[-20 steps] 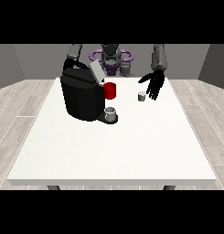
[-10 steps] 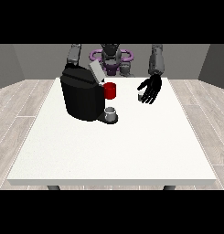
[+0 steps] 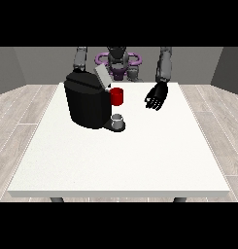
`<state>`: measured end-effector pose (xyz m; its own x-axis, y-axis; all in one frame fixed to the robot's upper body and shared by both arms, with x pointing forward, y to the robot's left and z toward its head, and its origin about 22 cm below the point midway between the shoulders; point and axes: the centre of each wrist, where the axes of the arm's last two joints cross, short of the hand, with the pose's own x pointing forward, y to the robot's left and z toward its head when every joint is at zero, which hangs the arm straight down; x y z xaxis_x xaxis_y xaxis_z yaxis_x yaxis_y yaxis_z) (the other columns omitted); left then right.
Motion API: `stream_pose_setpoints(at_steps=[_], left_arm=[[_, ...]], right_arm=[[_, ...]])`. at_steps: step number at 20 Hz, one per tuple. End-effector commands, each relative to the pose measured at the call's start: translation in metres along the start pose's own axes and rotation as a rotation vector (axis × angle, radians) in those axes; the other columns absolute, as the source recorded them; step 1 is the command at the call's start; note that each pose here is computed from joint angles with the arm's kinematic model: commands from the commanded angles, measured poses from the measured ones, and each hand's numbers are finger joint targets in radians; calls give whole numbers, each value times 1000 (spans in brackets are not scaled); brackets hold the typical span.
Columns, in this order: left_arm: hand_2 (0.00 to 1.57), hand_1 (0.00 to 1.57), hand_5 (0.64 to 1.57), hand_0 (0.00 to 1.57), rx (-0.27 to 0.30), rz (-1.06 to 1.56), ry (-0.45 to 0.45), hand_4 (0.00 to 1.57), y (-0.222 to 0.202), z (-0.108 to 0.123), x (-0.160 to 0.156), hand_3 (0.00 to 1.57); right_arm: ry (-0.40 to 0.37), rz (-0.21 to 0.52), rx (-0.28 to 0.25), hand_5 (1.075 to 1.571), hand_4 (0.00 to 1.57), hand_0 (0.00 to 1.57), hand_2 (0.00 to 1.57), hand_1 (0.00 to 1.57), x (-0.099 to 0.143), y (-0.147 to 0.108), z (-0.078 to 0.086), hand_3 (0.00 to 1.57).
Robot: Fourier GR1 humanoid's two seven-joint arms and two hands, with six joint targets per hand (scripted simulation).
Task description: Insert the coffee pod into the coffee machine and close the lid
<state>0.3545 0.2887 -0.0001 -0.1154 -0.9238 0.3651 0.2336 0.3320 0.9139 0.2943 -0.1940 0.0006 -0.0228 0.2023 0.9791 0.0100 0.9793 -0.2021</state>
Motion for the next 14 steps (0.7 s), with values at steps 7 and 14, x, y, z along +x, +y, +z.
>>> stream_pose_setpoints(at_steps=[7,14], left_arm=[[978,760,1571,760,-101,-136,31,400,5,-13,-4,856],[1287,1190,1571,1190,-84,-96,-52,506,9,-32,28,1216]], right_arm=[[9,-53,-7,1571,0,0,0,0,-16,-14,-9,0],[85,56,-79,1571,0,0,0,0,-23,-20,-17,0]])
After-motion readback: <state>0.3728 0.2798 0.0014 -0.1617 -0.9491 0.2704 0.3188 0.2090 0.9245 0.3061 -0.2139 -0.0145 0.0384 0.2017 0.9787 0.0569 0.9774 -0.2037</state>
